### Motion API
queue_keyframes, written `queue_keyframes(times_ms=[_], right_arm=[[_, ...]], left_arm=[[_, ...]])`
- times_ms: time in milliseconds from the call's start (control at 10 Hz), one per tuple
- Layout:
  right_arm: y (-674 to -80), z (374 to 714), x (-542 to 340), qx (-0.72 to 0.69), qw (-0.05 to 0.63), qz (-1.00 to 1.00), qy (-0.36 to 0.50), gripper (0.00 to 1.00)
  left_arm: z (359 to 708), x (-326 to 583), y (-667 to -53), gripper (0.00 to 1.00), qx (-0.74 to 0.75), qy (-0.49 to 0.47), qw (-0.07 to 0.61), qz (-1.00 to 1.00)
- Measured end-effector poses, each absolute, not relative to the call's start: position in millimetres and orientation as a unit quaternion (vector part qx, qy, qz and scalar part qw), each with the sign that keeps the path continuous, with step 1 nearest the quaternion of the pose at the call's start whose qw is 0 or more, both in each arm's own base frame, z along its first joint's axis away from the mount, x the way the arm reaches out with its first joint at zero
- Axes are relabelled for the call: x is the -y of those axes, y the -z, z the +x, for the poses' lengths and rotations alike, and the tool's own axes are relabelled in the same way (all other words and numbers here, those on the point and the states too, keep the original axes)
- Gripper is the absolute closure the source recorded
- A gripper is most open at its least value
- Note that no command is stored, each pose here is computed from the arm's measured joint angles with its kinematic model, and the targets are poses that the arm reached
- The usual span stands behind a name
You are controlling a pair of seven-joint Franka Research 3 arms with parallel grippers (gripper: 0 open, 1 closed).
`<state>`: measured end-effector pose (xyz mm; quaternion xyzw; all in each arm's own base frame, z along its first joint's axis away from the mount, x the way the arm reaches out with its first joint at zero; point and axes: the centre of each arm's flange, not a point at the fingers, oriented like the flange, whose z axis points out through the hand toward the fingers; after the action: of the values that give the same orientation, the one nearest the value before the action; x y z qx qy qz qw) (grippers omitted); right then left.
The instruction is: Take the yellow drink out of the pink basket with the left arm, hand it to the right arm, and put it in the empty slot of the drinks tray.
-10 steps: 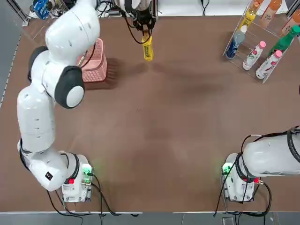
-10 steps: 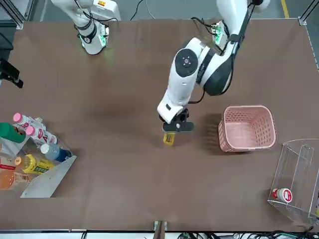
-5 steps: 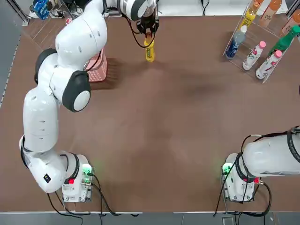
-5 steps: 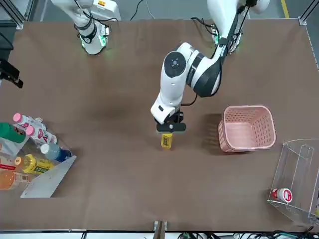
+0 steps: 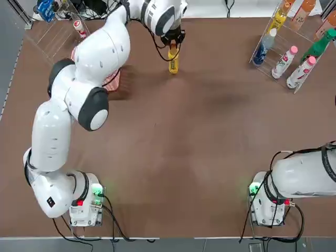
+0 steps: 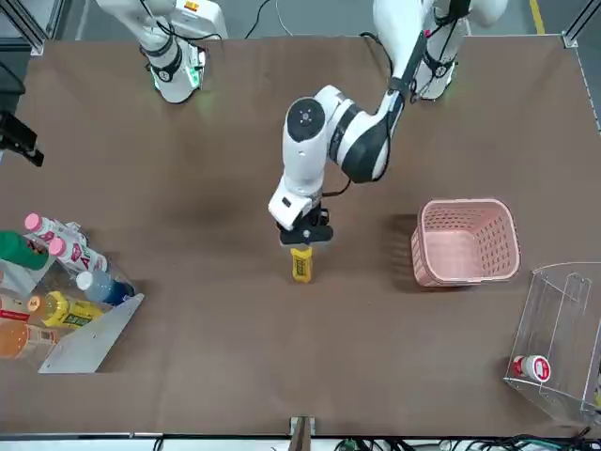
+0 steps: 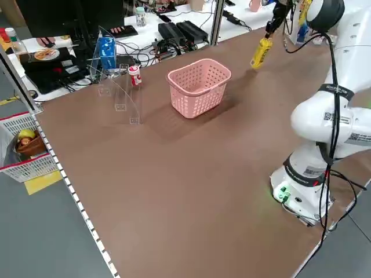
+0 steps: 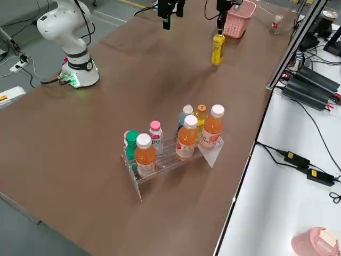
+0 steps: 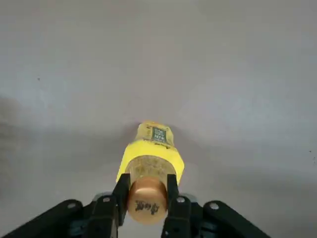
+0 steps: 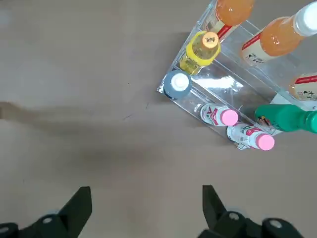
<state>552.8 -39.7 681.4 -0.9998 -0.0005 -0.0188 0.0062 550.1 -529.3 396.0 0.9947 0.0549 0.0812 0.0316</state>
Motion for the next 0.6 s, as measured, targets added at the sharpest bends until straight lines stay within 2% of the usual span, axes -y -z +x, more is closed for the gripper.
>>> queue_keyframes(times_ms=[600], right_arm=[[-681, 553, 40, 0.001, 0.006, -1.000, 0.019, 0.01]], left_arm=[[537, 555, -367, 0.66, -0.120, -0.086, 0.043, 0.988]])
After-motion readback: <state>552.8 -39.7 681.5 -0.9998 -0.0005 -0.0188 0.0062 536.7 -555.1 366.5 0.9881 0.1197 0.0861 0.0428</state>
